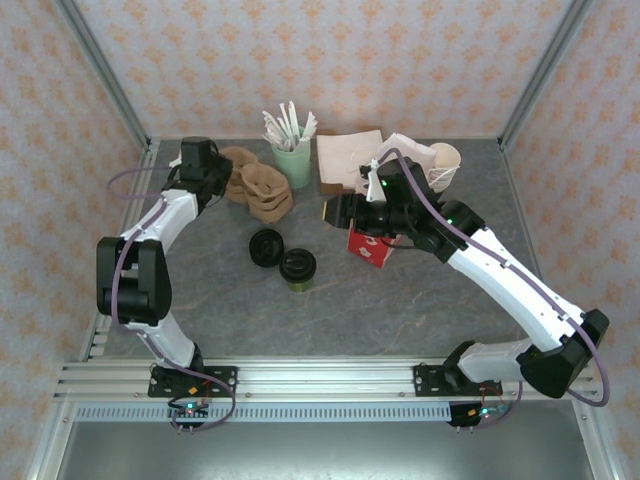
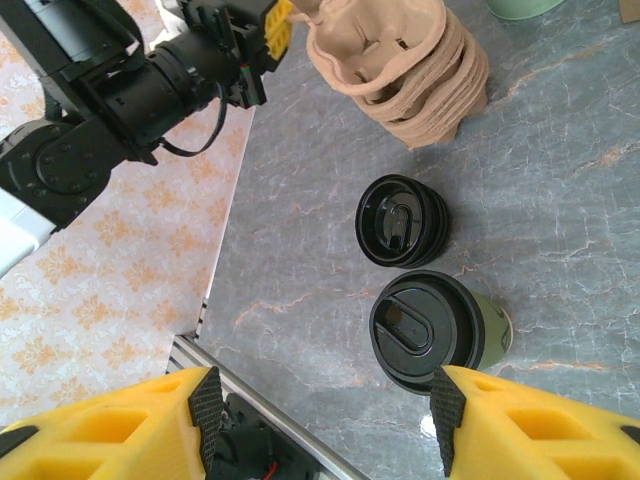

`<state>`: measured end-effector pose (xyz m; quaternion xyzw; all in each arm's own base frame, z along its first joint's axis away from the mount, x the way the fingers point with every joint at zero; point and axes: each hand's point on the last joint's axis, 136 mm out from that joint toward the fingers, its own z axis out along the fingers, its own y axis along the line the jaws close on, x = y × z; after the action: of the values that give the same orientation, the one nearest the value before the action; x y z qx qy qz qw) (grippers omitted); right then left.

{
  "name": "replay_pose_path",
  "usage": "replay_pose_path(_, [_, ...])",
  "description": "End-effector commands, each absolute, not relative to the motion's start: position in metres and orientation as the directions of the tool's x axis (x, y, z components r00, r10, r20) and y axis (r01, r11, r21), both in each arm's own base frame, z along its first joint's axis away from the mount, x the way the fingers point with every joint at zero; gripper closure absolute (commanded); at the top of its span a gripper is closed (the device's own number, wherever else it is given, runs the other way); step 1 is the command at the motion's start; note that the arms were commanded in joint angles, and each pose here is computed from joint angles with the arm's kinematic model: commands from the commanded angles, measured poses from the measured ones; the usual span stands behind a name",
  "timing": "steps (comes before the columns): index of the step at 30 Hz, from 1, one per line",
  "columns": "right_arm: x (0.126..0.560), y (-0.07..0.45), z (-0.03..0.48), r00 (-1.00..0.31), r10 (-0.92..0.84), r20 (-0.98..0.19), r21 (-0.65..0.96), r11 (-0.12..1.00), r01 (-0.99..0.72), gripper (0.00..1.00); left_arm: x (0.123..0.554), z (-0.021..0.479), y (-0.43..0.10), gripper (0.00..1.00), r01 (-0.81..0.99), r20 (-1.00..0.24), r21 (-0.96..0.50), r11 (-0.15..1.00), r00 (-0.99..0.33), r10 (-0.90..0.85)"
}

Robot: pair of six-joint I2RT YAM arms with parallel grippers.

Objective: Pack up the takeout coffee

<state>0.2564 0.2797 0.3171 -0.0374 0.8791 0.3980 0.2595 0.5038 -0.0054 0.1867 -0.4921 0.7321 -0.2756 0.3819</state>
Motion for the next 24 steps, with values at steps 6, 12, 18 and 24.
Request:
replay_pose_path(6, [0.255,0.277,0.350,-0.821,0.191,-0.538,0.713,0.623,-0.322,0.41,0.486,0.273,-0.008,0.95,-0.363,-0.334,-0.850,0.381,-0.186,-0.924])
replay_pose_path(12, [0.255,0.271,0.370,-0.774,0.206,-0.599,0.701,0.603,-0.381,0.41,0.452,0.340,-0.030,0.95,-0.199,-0.425,-0.854,0.481,-0.266,-0.865])
replay_pose_path(18, [0.260,0.256,0.394,-0.738,0.253,-0.626,0.726,0.535,-0.432,0.41,0.402,0.412,-0.084,0.94,0.093,-0.563,-0.806,0.584,-0.421,-0.711])
replay_pose_path(24, [0.245,0.258,0.420,-0.678,0.189,-0.710,0.678,0.443,-0.586,0.44,0.344,0.466,-0.133,0.94,0.368,-0.647,-0.762,0.534,-0.484,-0.590])
